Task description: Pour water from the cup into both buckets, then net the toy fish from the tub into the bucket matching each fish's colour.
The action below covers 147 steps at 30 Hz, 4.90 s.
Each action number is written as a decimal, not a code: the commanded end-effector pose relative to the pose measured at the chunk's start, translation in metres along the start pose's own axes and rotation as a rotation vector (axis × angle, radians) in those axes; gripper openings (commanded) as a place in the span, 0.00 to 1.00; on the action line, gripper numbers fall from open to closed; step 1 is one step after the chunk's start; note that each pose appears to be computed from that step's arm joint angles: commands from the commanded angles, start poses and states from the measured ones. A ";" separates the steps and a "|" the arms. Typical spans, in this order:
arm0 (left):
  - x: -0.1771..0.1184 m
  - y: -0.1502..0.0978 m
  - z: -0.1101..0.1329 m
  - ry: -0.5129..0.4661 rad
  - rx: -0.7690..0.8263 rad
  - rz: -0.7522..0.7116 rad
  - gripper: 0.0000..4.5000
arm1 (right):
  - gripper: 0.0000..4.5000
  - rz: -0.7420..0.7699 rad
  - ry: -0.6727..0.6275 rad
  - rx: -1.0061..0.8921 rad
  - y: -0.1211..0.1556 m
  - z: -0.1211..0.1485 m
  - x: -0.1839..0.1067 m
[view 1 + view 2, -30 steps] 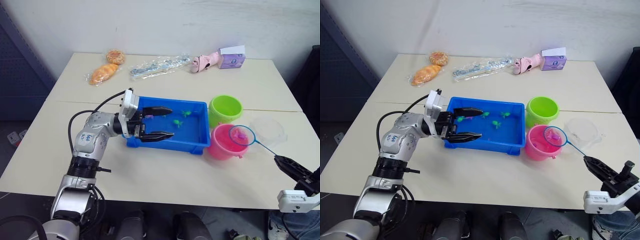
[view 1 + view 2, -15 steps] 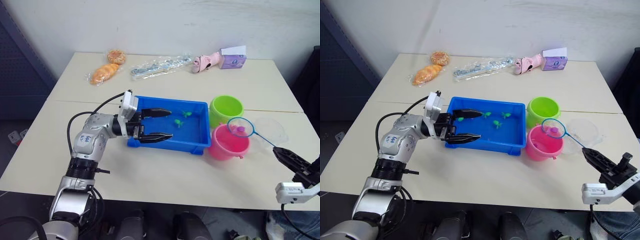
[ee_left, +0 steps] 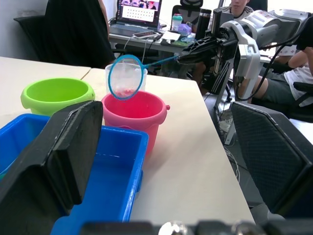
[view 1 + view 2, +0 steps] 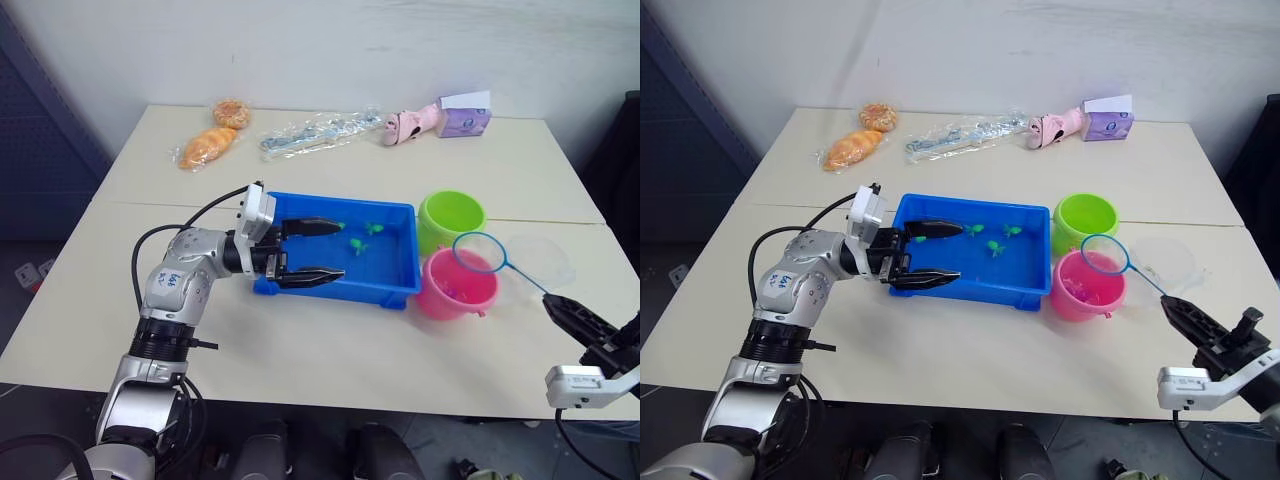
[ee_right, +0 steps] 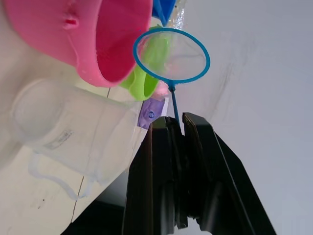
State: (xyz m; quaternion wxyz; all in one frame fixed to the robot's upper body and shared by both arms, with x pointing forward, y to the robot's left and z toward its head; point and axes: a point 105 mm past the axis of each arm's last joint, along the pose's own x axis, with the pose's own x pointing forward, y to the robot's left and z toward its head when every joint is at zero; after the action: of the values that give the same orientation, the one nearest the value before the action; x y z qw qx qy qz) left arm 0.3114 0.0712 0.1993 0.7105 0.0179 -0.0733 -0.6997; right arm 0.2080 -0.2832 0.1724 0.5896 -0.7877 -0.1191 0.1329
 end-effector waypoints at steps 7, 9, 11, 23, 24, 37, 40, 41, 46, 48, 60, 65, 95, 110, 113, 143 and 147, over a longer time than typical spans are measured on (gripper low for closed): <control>-0.071 0.013 0.002 0.118 0.022 0.148 0.99 | 0.00 -0.127 -0.271 0.775 -0.076 0.034 0.027; -0.091 0.016 0.004 0.143 0.039 0.202 0.99 | 0.00 -0.027 -0.336 0.940 -0.076 0.046 0.039; -0.102 0.019 0.007 0.147 0.071 0.243 0.99 | 0.00 0.068 -0.365 1.011 -0.072 0.055 0.046; -0.142 0.016 0.006 0.241 0.140 0.385 0.99 | 0.00 0.276 -0.420 0.885 -0.057 0.075 0.096; -0.143 0.015 0.007 0.241 0.141 0.391 0.99 | 0.00 0.283 -0.423 0.882 -0.057 0.076 0.098; -0.142 0.005 -0.006 0.315 0.066 0.337 0.99 | 0.00 0.475 -0.339 0.674 -0.016 0.066 0.130; -0.139 0.004 -0.007 0.334 0.065 0.317 0.99 | 0.00 0.523 -0.356 0.639 -0.009 0.072 0.133; -0.138 0.004 -0.007 0.336 0.068 0.314 0.99 | 0.00 0.534 -0.361 0.635 -0.008 0.073 0.135; -0.134 0.004 -0.004 0.334 0.082 0.307 0.99 | 0.00 0.573 -0.435 0.615 -0.013 0.090 0.146; -0.132 0.004 -0.004 0.331 0.087 0.305 0.99 | 0.00 0.614 -0.482 0.614 -0.014 0.099 0.146; -0.134 0.001 -0.003 0.328 0.095 0.325 0.99 | 0.00 0.642 -0.555 0.901 -0.053 0.107 0.155; -0.133 0.001 -0.004 0.323 0.097 0.328 0.99 | 0.00 0.642 -0.546 0.971 -0.064 0.098 0.153; -0.047 0.015 0.004 0.078 0.074 0.042 0.99 | 0.00 0.157 0.029 1.150 -0.067 -0.003 0.001; -0.037 0.012 0.000 0.050 0.096 0.005 0.99 | 0.00 0.142 0.183 0.781 -0.001 -0.004 -0.012; -0.035 0.011 0.002 0.042 0.106 0.003 0.99 | 0.00 0.117 0.168 0.636 -0.006 -0.003 -0.007; -0.099 0.027 -0.005 0.035 0.016 0.329 0.99 | 0.00 0.057 -0.280 1.194 -0.047 0.069 0.054; -0.116 0.029 -0.001 0.045 0.031 0.407 0.99 | 0.00 0.167 -0.275 1.343 -0.047 0.086 0.083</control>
State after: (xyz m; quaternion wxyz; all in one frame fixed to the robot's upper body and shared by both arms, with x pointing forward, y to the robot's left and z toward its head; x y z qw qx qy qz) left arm 0.3393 0.1708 0.1795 0.8200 0.0203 -0.0475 -0.5701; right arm 0.2408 -0.1874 0.1936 0.9060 -0.2929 -0.0761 0.2960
